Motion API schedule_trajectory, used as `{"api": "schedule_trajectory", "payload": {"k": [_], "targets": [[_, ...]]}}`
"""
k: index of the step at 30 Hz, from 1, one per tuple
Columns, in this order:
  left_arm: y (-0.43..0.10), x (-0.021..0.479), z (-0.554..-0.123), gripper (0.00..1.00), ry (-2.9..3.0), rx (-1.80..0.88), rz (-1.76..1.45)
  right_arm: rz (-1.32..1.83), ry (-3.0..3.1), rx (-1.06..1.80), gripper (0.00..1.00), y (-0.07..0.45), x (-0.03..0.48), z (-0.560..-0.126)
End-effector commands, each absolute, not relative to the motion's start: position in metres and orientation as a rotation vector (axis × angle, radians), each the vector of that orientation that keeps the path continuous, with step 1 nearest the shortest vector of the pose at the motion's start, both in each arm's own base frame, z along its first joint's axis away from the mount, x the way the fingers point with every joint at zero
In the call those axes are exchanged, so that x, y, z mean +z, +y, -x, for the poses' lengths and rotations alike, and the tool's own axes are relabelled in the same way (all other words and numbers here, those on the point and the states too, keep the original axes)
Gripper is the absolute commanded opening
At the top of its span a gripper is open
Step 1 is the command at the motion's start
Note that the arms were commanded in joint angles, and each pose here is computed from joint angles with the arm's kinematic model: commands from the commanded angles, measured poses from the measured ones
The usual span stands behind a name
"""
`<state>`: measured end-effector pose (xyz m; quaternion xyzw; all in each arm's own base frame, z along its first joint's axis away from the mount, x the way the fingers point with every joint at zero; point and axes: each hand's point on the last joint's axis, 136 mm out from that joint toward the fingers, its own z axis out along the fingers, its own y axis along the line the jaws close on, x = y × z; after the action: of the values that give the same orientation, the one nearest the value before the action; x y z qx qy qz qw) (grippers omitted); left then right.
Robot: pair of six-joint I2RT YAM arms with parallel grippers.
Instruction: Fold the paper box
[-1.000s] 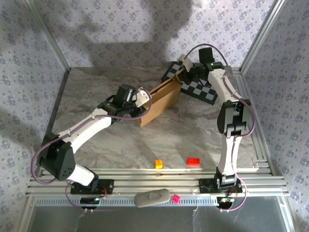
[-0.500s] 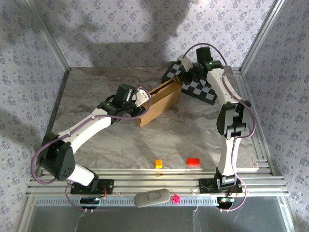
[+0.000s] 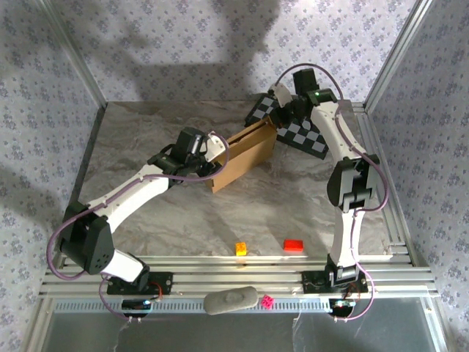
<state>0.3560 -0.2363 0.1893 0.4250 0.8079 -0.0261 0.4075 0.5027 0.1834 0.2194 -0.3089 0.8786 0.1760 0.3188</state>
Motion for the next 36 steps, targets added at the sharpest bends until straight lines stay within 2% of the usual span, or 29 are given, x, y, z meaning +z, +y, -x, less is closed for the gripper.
{"api": "schedule_trajectory", "payload": {"k": [1,5,11,18,23,29,31,33,36], "targets": [[-0.23,0.194,-0.361,0.69,2.051,-0.013,-1.056,0.743,2.43,0.49,0.0,0.187,0.225,-0.475],[-0.228,0.203,-0.365,0.77,2.044,-0.019,-1.026,0.707,2.475,0.471,0.0,0.187,0.223,-0.464],[-0.235,0.203,-0.359,0.78,2.057,-0.097,-1.054,0.64,2.524,0.495,0.0,0.188,0.22,-0.448],[-0.235,0.212,-0.356,0.84,2.045,-0.124,-1.081,0.599,2.562,0.482,0.0,0.198,0.223,-0.431],[-0.237,0.209,-0.355,0.78,2.072,-0.139,-1.1,0.589,2.569,0.492,0.0,0.202,0.219,-0.422],[-0.245,0.213,-0.358,0.64,2.082,-0.168,-1.109,0.532,2.595,0.485,0.0,0.201,0.221,-0.418],[-0.25,0.213,-0.357,0.68,2.086,-0.184,-1.126,0.525,2.601,0.49,0.0,0.201,0.22,-0.417],[-0.256,0.217,-0.354,0.76,2.057,-0.177,-1.149,0.529,2.609,0.49,0.0,0.203,0.218,-0.415],[-0.267,0.219,-0.346,0.81,2.015,-0.149,-1.201,0.532,2.614,0.493,0.0,0.204,0.216,-0.413]]}}
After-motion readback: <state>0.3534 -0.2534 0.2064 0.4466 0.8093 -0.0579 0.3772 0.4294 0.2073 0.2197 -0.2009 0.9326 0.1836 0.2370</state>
